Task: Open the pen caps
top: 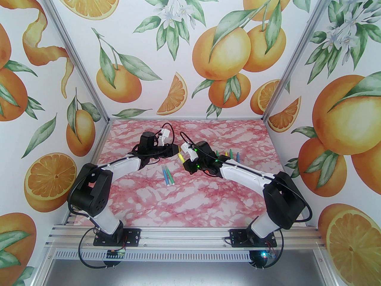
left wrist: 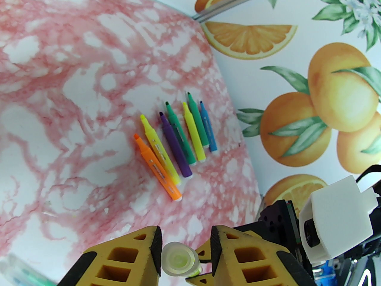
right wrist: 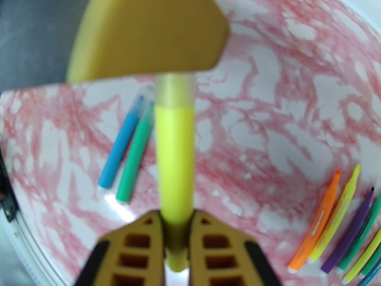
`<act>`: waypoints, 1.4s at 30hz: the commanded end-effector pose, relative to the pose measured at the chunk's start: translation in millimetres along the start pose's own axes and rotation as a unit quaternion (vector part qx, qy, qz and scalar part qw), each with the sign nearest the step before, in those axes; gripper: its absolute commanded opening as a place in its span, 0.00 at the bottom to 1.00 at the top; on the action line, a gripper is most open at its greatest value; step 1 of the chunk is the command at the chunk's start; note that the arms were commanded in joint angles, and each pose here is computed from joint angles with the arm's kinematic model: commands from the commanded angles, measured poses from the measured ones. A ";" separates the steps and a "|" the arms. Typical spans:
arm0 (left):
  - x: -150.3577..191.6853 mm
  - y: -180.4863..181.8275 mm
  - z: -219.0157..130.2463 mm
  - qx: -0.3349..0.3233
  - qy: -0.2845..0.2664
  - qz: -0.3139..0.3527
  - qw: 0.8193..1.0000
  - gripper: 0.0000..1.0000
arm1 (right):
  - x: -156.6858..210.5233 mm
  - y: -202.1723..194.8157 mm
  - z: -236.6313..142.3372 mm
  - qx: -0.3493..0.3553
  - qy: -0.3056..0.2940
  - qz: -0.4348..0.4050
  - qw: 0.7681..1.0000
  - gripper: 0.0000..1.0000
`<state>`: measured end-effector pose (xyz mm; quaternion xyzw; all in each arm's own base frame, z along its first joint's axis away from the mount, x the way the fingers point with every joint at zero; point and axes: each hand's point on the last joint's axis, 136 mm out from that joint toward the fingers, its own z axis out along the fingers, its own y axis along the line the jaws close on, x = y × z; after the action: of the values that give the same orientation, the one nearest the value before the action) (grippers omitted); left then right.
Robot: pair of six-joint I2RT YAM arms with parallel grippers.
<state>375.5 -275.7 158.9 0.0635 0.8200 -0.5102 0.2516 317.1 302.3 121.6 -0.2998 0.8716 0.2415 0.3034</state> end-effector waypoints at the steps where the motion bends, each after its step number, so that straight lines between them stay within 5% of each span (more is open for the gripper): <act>1: -11.8 -16.7 3.2 0.027 -0.008 0.022 0.999 0.30 | -19.4 7.4 -9.3 -0.008 -0.033 -0.017 0.999 0.00; 10: -13.3 -19.7 3.7 0.033 -0.008 0.022 0.999 0.14 | -17.8 6.7 -6.3 -0.008 -0.031 -0.016 0.999 0.01; 16: -13.2 -23.9 3.5 0.044 -0.008 0.021 0.999 0.06 | -18.1 6.8 -8.0 -0.008 -0.043 -0.017 0.999 0.22; 24: -13.1 -30.4 1.8 0.058 -0.006 0.020 0.998 0.04 | -14.6 7.1 -4.2 -0.012 -0.042 -0.017 0.999 0.29; 42: -16.1 -31.5 -2.9 0.050 -0.015 0.021 0.998 0.00 | -0.7 7.7 -1.4 -0.021 -0.024 -0.022 0.999 0.00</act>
<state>374.0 -282.6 171.6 0.0702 0.8034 -0.5370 0.2473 322.7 306.5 124.4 -0.3002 0.8600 0.2500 0.3283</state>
